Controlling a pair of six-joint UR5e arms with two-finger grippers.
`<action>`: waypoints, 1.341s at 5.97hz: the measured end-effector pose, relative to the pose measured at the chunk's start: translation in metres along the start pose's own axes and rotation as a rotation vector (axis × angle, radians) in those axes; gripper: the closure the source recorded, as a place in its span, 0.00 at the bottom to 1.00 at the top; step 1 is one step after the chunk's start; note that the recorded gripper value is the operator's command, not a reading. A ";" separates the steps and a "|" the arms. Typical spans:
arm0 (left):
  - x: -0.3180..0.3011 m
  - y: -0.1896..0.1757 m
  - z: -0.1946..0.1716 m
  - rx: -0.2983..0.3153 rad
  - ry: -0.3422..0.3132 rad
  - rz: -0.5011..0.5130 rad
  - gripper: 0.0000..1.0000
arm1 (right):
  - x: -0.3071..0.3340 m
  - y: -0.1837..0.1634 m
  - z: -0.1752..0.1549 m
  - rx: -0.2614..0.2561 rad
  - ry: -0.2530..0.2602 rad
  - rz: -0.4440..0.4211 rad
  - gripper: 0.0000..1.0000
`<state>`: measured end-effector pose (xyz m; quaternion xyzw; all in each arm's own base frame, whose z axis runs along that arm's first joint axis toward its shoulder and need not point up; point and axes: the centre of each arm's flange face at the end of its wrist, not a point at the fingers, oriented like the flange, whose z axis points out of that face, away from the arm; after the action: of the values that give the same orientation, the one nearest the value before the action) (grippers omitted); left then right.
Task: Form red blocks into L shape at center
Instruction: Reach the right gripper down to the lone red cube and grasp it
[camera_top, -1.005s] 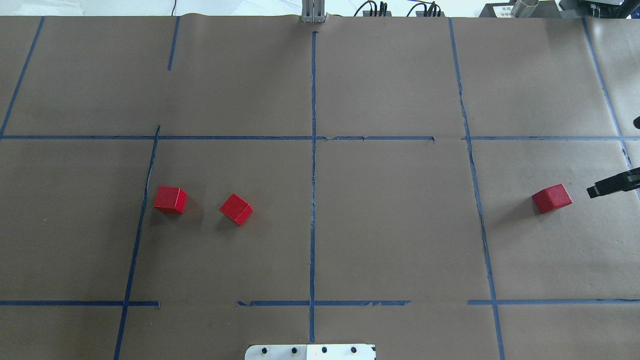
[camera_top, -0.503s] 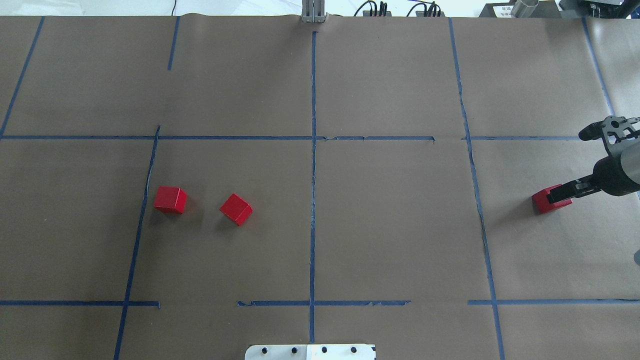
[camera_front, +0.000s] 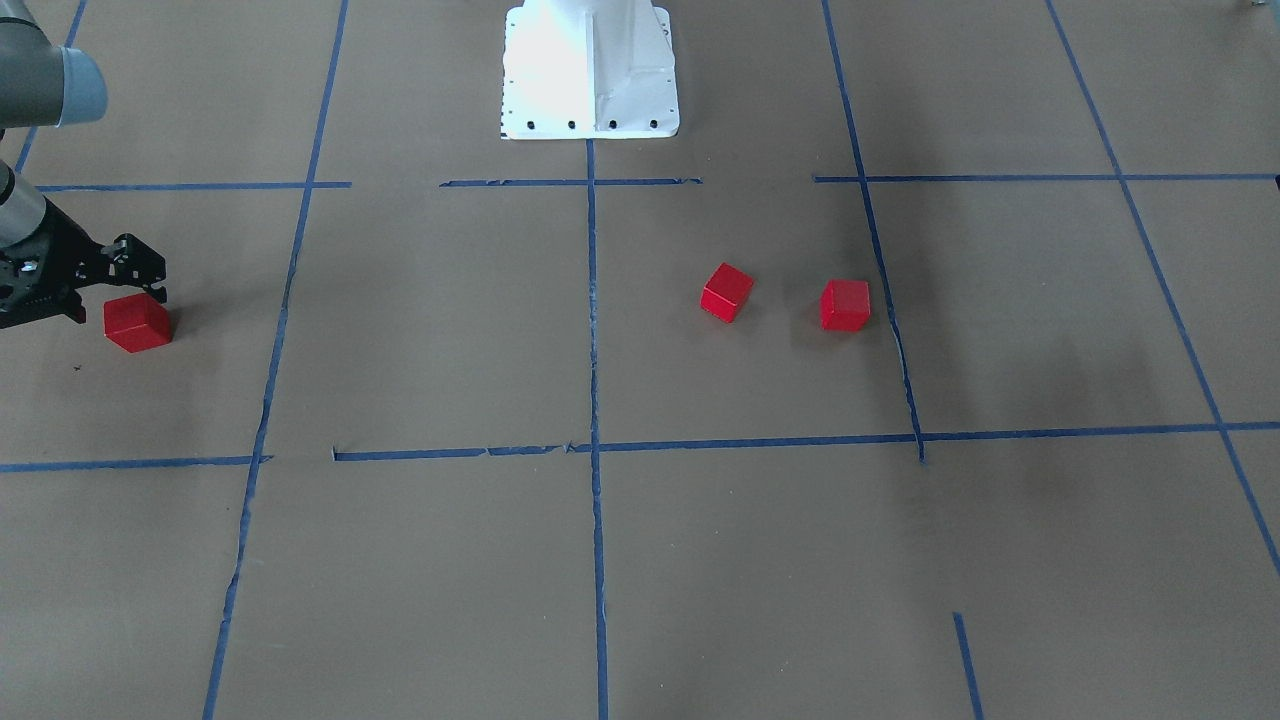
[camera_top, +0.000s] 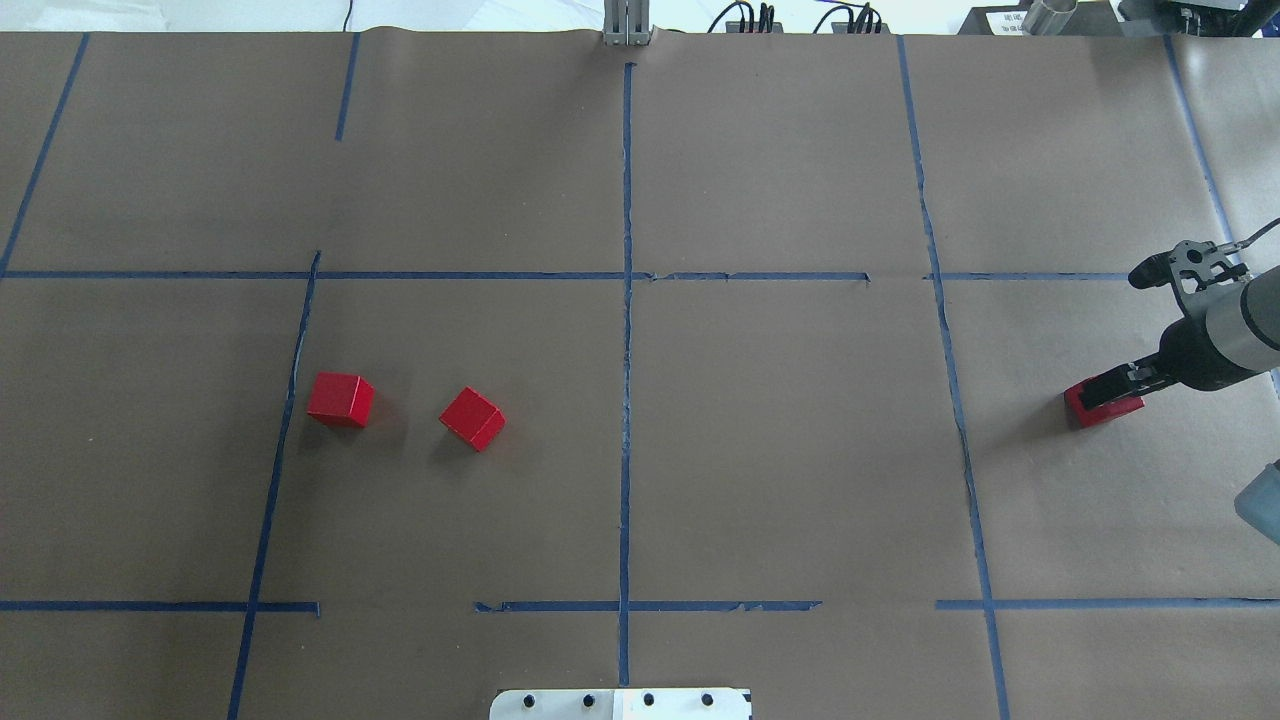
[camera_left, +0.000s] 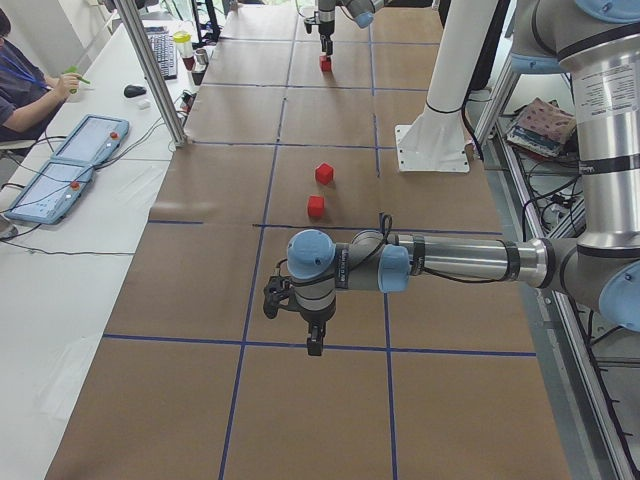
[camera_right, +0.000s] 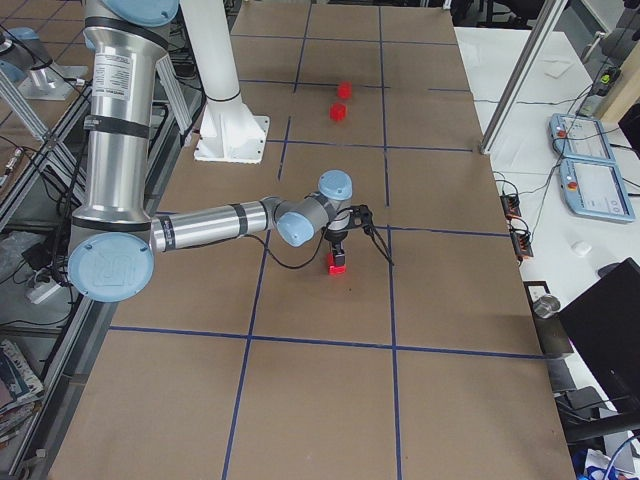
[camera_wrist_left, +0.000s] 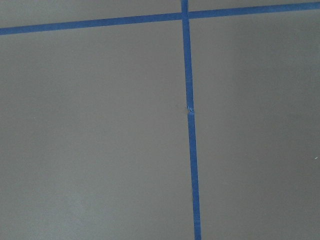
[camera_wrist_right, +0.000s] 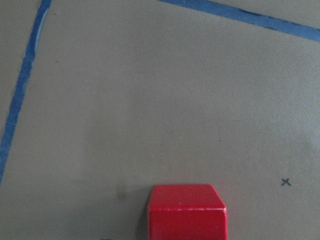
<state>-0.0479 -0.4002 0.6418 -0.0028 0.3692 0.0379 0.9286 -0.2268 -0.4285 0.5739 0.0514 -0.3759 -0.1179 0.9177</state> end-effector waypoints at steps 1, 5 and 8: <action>0.000 0.000 0.000 0.000 0.000 0.000 0.00 | 0.003 -0.004 0.014 -0.018 0.010 -0.007 0.00; 0.000 0.000 0.000 0.000 0.000 0.000 0.00 | -0.002 -0.005 0.030 -0.034 0.030 -0.028 0.89; 0.001 0.000 0.000 0.001 0.000 0.002 0.00 | -0.062 -0.024 -0.026 0.011 -0.006 -0.047 0.89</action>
<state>-0.0473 -0.4004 0.6408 -0.0021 0.3694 0.0389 0.9285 -0.2559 -0.4359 0.5089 0.0648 -0.3781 -0.1375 0.9132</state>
